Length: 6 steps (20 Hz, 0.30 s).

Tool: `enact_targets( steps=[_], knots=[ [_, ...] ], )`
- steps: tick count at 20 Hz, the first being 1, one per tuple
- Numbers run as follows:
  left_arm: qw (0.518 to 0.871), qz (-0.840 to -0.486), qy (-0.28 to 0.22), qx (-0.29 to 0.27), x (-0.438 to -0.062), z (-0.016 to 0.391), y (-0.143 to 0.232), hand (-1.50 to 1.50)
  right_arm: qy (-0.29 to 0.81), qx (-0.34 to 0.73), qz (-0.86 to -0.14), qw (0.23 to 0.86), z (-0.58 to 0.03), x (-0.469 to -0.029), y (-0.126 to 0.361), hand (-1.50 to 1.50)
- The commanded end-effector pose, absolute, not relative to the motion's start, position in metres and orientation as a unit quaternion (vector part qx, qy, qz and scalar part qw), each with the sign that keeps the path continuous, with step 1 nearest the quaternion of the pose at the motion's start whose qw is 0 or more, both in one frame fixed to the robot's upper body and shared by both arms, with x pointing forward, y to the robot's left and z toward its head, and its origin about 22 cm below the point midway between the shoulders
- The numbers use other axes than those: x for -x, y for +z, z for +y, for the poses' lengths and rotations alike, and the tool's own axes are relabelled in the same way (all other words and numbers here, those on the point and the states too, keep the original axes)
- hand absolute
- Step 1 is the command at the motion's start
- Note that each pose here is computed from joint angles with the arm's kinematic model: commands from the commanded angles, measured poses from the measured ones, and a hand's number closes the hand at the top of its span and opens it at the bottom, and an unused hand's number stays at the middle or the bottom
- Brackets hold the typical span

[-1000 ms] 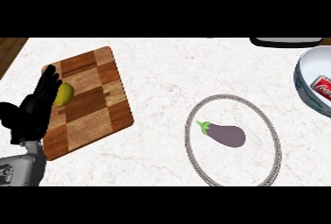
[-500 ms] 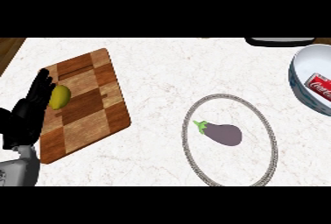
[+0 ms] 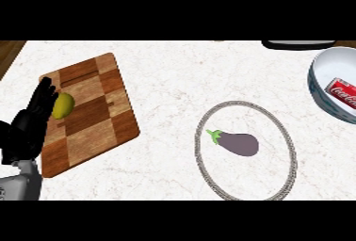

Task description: Pick the can from the placemat and place it in the bowl

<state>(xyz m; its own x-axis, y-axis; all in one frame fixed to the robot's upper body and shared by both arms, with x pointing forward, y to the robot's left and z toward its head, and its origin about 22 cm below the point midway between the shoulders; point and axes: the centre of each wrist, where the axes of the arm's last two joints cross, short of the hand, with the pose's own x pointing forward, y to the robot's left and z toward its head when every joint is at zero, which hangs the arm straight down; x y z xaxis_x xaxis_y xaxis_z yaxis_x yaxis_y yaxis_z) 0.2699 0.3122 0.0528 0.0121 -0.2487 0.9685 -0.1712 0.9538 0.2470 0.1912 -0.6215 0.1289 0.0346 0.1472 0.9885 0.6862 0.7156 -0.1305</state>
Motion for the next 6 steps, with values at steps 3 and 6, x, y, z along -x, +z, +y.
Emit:
enact_targets(
  steps=[3, 6],
  knots=[
    [0.694, -0.704, -0.028, -0.147, -0.275, 0.302, 0.057, 0.00, -0.210, 0.281, -0.696, 0.626, -0.645, -0.124, 0.123, -1.50],
    [0.700, -0.700, -0.026, -0.143, -0.266, 0.308, 0.054, 0.00, -0.205, 0.275, -0.703, 0.624, -0.636, -0.142, 0.116, -1.50]
  ],
)
